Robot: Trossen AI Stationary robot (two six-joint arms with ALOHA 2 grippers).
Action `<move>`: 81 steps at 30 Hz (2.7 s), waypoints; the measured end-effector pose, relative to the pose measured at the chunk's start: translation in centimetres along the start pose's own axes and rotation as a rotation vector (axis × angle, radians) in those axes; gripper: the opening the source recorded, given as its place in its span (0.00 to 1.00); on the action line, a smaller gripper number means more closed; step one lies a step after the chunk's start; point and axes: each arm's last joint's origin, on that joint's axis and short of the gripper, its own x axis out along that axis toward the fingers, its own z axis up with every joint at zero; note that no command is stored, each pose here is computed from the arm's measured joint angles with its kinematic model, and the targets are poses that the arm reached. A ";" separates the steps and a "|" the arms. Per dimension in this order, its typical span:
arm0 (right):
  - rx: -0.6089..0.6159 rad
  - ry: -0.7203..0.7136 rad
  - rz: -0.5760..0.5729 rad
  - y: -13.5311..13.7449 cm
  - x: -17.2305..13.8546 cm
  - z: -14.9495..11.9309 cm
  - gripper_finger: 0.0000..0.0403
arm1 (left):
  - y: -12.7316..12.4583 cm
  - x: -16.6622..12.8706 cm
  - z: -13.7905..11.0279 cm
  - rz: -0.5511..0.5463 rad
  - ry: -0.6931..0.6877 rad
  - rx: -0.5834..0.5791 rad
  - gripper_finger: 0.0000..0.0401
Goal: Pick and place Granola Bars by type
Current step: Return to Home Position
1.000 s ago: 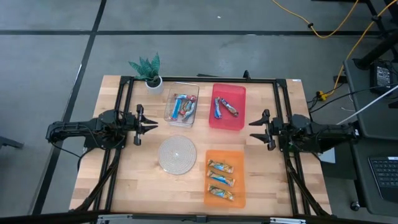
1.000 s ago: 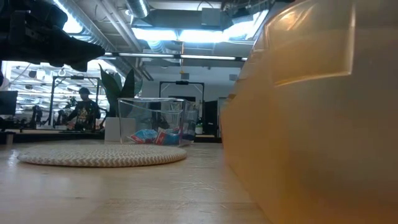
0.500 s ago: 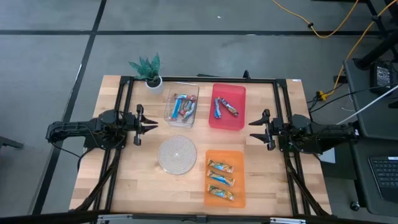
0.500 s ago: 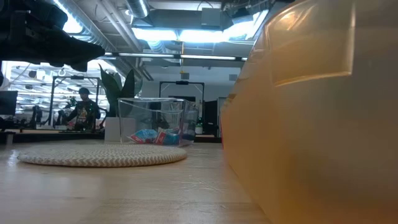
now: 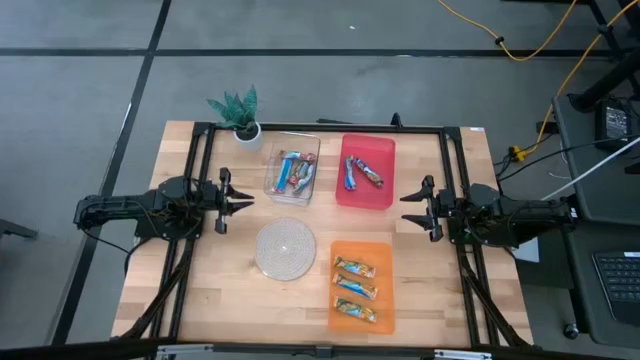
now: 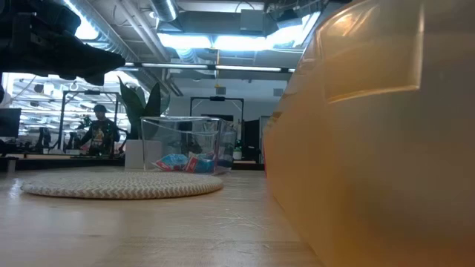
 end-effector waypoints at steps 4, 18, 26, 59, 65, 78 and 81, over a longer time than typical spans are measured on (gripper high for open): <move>0.001 0.000 0.000 0.0 0.0 0.0 0.60 | 0.0 0.0 0.0 0.000 0.000 0.000 0.14; -0.001 0.000 0.000 0.0 0.0 0.0 0.60 | 0.0 0.0 0.0 0.000 0.000 0.000 0.14; -0.001 0.000 0.000 0.0 0.0 0.0 0.60 | 0.0 0.0 0.0 0.000 0.000 0.000 0.14; -0.002 -0.001 0.000 0.0 0.0 0.0 0.60 | 0.0 0.0 0.0 0.000 0.000 0.000 0.14; -0.002 -0.001 0.000 0.0 0.0 0.0 0.60 | 0.0 0.0 0.0 0.000 0.000 0.000 0.14; -0.002 0.000 0.000 0.0 0.0 0.0 0.60 | 0.0 0.0 0.0 0.000 0.000 0.000 0.14; -0.002 0.000 0.000 0.0 0.0 0.0 0.60 | 0.0 0.0 0.0 0.000 0.000 0.000 0.14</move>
